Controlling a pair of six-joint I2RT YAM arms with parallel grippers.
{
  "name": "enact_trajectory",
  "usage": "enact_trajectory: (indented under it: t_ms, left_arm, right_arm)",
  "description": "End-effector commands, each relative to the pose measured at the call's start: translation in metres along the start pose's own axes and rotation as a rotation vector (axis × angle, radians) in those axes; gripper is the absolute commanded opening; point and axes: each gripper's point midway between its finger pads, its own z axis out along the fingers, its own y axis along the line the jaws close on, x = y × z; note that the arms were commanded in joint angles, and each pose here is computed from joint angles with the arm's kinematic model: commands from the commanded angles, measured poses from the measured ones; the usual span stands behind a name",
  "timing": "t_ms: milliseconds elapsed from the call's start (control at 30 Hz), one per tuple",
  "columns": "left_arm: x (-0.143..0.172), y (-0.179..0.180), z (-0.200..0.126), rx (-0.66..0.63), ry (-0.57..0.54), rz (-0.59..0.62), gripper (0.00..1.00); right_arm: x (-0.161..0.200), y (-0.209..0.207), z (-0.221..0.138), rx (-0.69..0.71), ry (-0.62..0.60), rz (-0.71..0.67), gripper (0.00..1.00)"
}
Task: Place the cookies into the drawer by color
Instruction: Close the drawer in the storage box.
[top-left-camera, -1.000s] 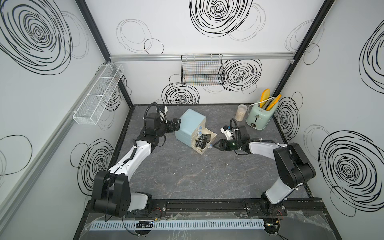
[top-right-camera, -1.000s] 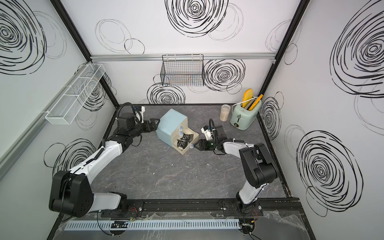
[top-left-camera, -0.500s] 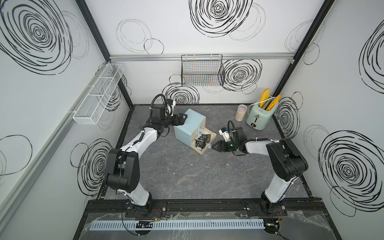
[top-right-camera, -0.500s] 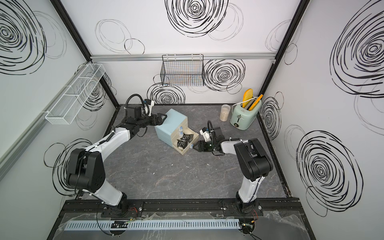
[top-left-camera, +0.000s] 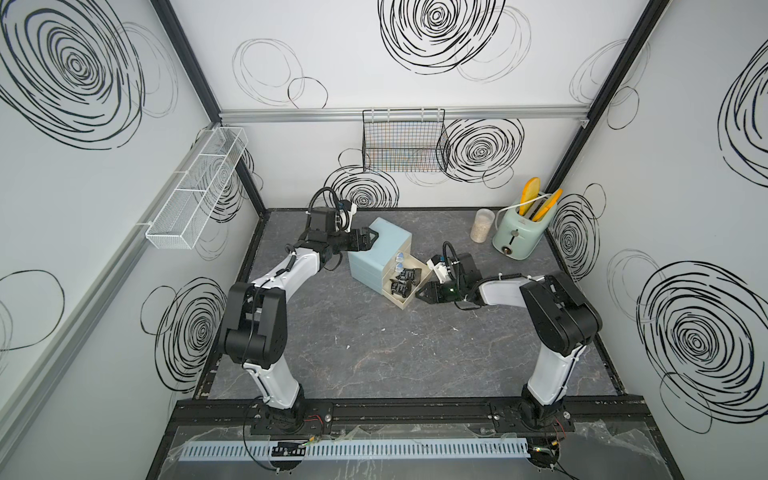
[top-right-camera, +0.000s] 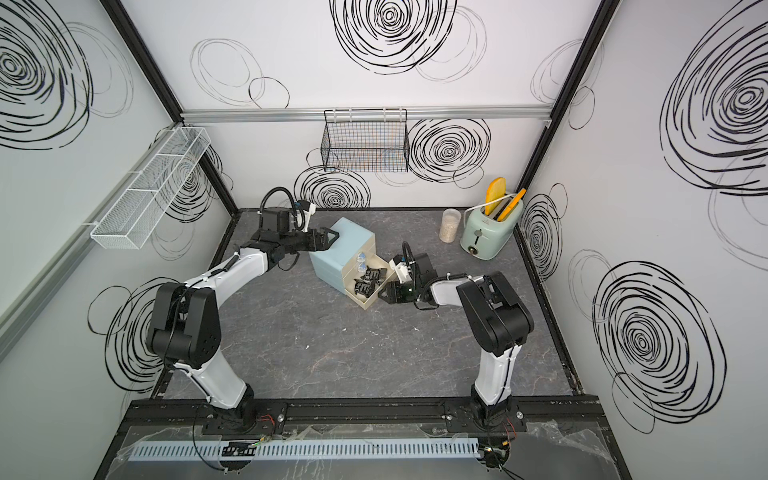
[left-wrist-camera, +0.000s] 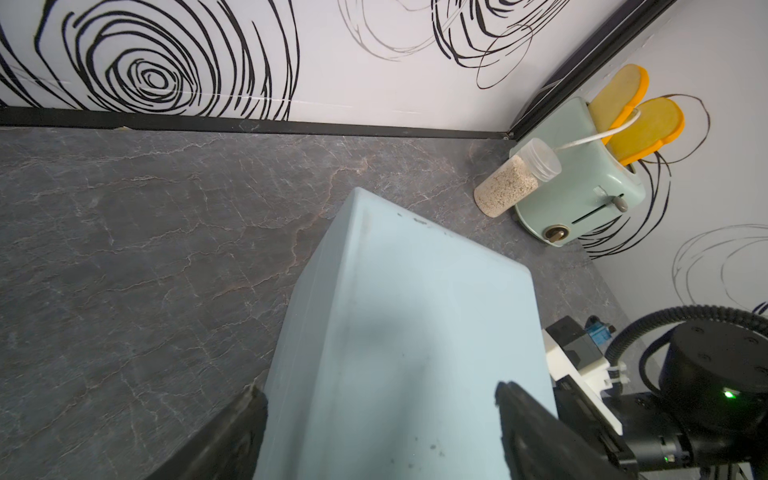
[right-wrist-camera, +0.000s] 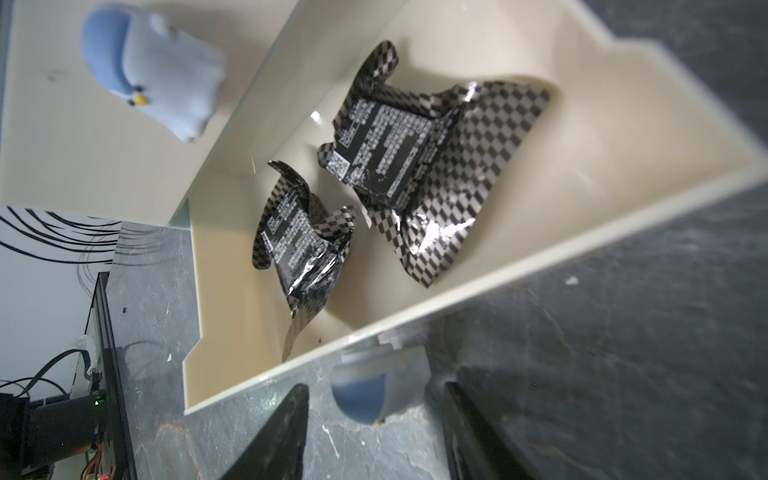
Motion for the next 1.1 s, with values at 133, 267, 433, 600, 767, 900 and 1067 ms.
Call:
enact_trajectory:
  t_ms: [133,267,433,600,767,900,1067]
  left_arm:
    - [-0.004,-0.006,0.005,0.053,0.006,0.024,0.88]
    - [0.0,-0.004,0.006,0.044,0.02,0.013,0.86]
    - [0.004,-0.004,0.006,0.045,0.031,0.006,0.83]
    - [0.008,-0.005,0.005,0.043,0.037,-0.001,0.83]
    - [0.009,-0.009,0.005,0.055,0.039,-0.007,0.83]
    - [0.009,-0.01,0.003,0.047,0.034,-0.014,0.83]
    - [0.009,-0.01,0.0,0.044,0.029,-0.021,0.83]
  right_arm:
    - [-0.007,-0.008,0.015,0.031,0.008,-0.04,0.46]
    - [-0.016,-0.006,0.017,0.029,-0.001,-0.061,0.45]
    - [-0.023,0.0,0.021,0.016,0.001,-0.084,0.45]
    - [-0.032,0.011,0.026,-0.015,-0.001,-0.1,0.46]
    - [-0.037,0.02,0.034,-0.031,0.004,-0.118,0.45]
    - [-0.043,0.024,0.039,-0.037,0.001,-0.125,0.45]
    - [-0.052,0.028,0.041,-0.043,-0.016,-0.136,0.43]
